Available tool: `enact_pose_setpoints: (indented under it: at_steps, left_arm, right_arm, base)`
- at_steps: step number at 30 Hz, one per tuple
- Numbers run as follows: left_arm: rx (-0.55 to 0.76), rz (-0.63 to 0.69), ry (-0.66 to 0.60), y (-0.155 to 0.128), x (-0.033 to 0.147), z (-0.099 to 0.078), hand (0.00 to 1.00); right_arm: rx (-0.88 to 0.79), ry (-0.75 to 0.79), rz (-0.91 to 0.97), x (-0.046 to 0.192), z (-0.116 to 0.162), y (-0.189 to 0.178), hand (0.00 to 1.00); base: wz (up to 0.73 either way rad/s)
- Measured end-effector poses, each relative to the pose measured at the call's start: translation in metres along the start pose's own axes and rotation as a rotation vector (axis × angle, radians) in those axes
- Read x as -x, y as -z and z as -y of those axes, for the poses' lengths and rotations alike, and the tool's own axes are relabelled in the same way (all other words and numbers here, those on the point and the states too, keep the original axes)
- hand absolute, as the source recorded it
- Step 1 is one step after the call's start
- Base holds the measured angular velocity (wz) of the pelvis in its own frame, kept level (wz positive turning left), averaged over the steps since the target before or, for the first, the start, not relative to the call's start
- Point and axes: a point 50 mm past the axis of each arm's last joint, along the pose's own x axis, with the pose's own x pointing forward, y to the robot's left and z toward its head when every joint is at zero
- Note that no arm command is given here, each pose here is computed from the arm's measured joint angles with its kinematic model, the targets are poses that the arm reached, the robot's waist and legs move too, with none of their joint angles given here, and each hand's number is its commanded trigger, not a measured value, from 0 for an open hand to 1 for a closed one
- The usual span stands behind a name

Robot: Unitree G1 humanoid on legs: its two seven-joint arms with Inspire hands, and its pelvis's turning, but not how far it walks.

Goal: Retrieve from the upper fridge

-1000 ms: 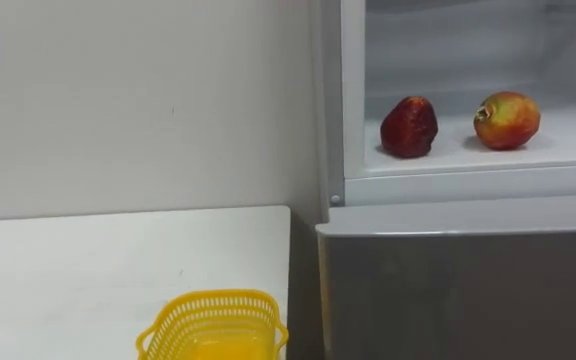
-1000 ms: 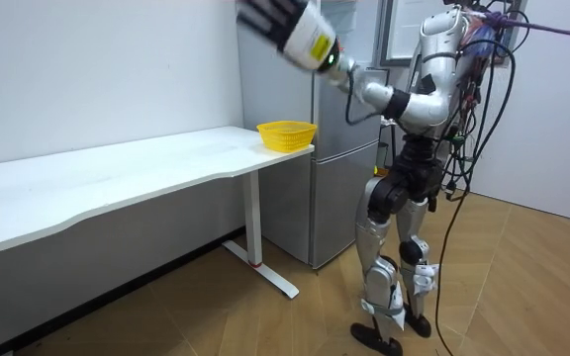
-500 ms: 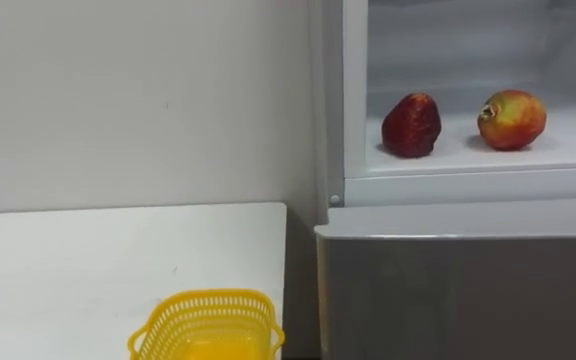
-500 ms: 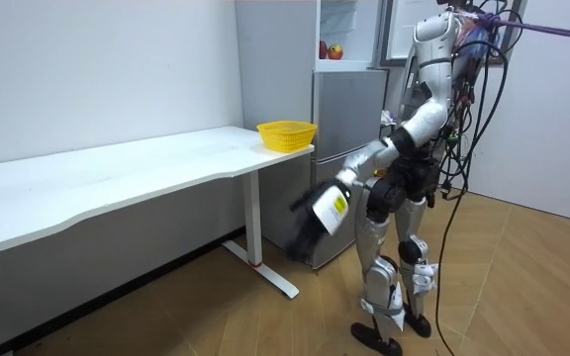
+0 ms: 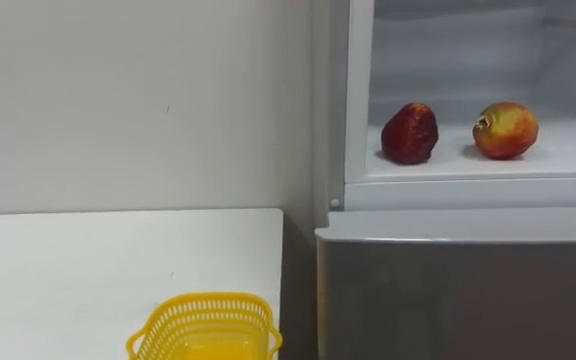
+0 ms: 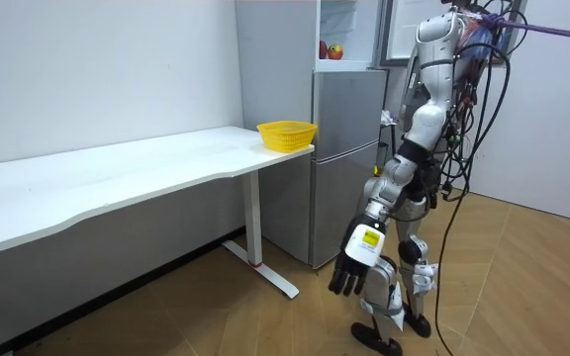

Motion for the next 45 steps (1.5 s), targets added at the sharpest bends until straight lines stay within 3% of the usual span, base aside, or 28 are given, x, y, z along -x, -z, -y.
enact_pose_setpoints:
  at_steps: [5,8,17,22,28,40,45]
  left_arm:
    - [-0.202,0.019,0.127,-0.01,0.0,0.019,0.0]
    - [-0.242,0.047,0.184,-0.02,0.0,0.029,0.0]
    - [-0.41,0.074,0.242,-0.026,0.001,0.033,0.0]
    - [-0.428,0.085,0.247,-0.029,0.001,0.036,0.0]
    - [-0.472,0.116,0.262,-0.034,0.002,0.039,0.0]
    - [-0.468,0.202,0.274,-0.042,0.006,0.045,0.0]
    - [-0.452,0.228,0.274,-0.041,0.007,0.044,0.0]
  right_arm:
    - [0.002,0.002,0.017,0.0,0.003,-0.008,0.0]
    - [0.001,0.001,0.017,0.0,0.002,-0.008,0.0]
    - [-0.023,0.004,0.029,0.0,-0.006,-0.016,0.0]
    - [-0.104,0.061,0.074,0.0,-0.001,-0.028,0.0]
    - [-0.365,0.177,0.223,0.007,0.013,-0.052,0.0]
    - [-0.536,0.408,0.667,0.057,0.057,-0.114,0.0]
    - [-0.628,0.572,0.898,0.102,0.078,-0.136,0.0]
  base:
    - [-0.07]
    - [-0.07]
    - [-0.04]
    - [-0.07]
    - [-0.01]
    - [-0.06]
    - [-0.11]
